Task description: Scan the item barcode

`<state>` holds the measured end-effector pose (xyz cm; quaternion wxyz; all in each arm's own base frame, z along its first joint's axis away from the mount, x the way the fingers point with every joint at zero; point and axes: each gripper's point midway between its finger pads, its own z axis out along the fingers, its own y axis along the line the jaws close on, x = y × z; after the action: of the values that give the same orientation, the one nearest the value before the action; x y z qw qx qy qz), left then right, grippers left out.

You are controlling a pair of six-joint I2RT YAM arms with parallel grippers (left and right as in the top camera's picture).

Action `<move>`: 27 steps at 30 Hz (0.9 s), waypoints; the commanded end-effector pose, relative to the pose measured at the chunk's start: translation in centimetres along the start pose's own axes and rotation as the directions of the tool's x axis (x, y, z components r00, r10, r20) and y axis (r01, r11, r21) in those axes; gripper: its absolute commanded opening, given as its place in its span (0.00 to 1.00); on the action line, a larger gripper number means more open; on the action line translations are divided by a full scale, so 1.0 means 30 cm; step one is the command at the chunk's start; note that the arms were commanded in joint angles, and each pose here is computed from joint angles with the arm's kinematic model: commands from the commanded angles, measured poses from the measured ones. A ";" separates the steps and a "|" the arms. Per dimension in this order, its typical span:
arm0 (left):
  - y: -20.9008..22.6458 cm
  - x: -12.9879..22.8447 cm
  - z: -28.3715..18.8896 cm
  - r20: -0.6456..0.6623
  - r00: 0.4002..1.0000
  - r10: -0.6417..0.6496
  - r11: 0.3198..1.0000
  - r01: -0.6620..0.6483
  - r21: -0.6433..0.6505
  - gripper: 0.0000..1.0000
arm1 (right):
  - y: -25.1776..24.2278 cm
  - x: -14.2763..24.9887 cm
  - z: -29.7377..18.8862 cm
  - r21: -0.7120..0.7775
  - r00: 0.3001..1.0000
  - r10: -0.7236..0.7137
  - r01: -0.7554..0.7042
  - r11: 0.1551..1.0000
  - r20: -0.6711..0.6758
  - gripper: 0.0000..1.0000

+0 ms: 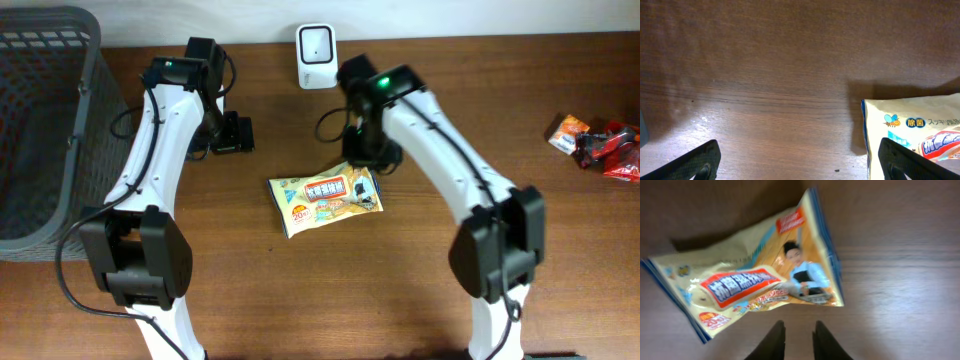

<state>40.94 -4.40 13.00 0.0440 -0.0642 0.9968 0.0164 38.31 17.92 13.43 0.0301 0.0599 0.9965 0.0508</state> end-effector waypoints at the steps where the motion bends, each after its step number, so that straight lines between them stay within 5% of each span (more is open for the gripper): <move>1: -0.006 0.003 -0.005 0.001 1.000 -0.004 1.000 0.004 0.008 0.99 | -0.183 -0.061 -0.250 0.029 0.980 0.093 -0.099 0.995 0.174 0.98; 5: -0.045 -0.043 -0.008 0.051 0.998 -0.048 0.996 0.044 0.072 0.99 | -0.464 -0.069 -0.280 0.189 0.958 0.227 -0.260 0.947 0.178 0.99; 7: -0.196 0.026 -0.039 -0.068 0.997 -0.036 0.942 0.057 0.332 0.99 | -0.496 -0.075 -0.283 0.189 0.951 0.251 -0.284 0.940 0.181 0.98; 9: -0.291 0.076 -0.061 -0.095 0.993 0.064 0.900 -0.017 0.436 0.95 | -0.491 -0.078 -0.271 0.183 0.952 0.250 -0.282 0.942 0.177 0.99; 10: -0.323 0.129 -0.041 -0.115 0.985 0.127 0.915 -0.072 0.397 0.68 | -0.459 -0.083 -0.248 0.155 0.967 0.198 -0.222 0.962 0.158 0.81; 11: -0.338 0.169 -0.014 -0.136 0.978 0.160 0.929 -0.103 0.356 0.25 | -0.427 -0.084 -0.235 0.123 0.982 0.127 -0.144 0.982 0.137 0.66; 12: -0.354 0.220 0.022 -0.163 0.966 0.199 0.941 -0.142 0.307 0.02 | -0.332 -0.077 -0.194 0.007 0.995 -0.031 0.030 1.000 0.094 0.30; 14: -0.428 0.333 0.144 -0.227 0.954 0.198 0.954 -0.134 0.270 0.00 | -0.248 -0.061 -0.100 -0.124 0.997 -0.065 0.071 0.990 0.051 0.04; 19: -0.474 0.367 0.294 -0.201 0.963 0.178 0.943 -0.109 0.314 0.00 | 0.016 0.025 0.136 -0.537 0.974 -0.217 0.220 0.814 0.071 0.04; 21: -0.448 0.332 0.353 -0.154 0.979 0.132 0.955 -0.084 0.285 0.00 | 0.064 0.033 0.222 -0.566 0.986 -0.147 0.166 0.808 0.079 0.04; 23: -0.376 0.294 0.376 -0.133 0.988 0.077 0.975 -0.047 0.219 0.00 | 0.054 0.038 0.293 -0.520 0.996 -0.064 0.089 0.850 0.066 0.04; 25: -0.295 0.265 0.390 -0.104 0.993 0.052 0.993 -0.040 0.113 0.00 | -0.114 0.044 0.389 -0.256 0.994 0.101 -0.085 0.963 0.052 0.04; 27: -0.264 0.262 0.387 -0.099 0.994 0.050 0.997 -0.043 0.067 0.00 | -0.249 0.090 0.408 -0.042 0.985 0.166 -0.165 0.985 0.038 0.04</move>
<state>35.42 -16.05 1.48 -0.0069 -0.0261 0.9955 -0.0908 35.87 15.58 1.06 0.0328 0.0956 0.9803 0.1696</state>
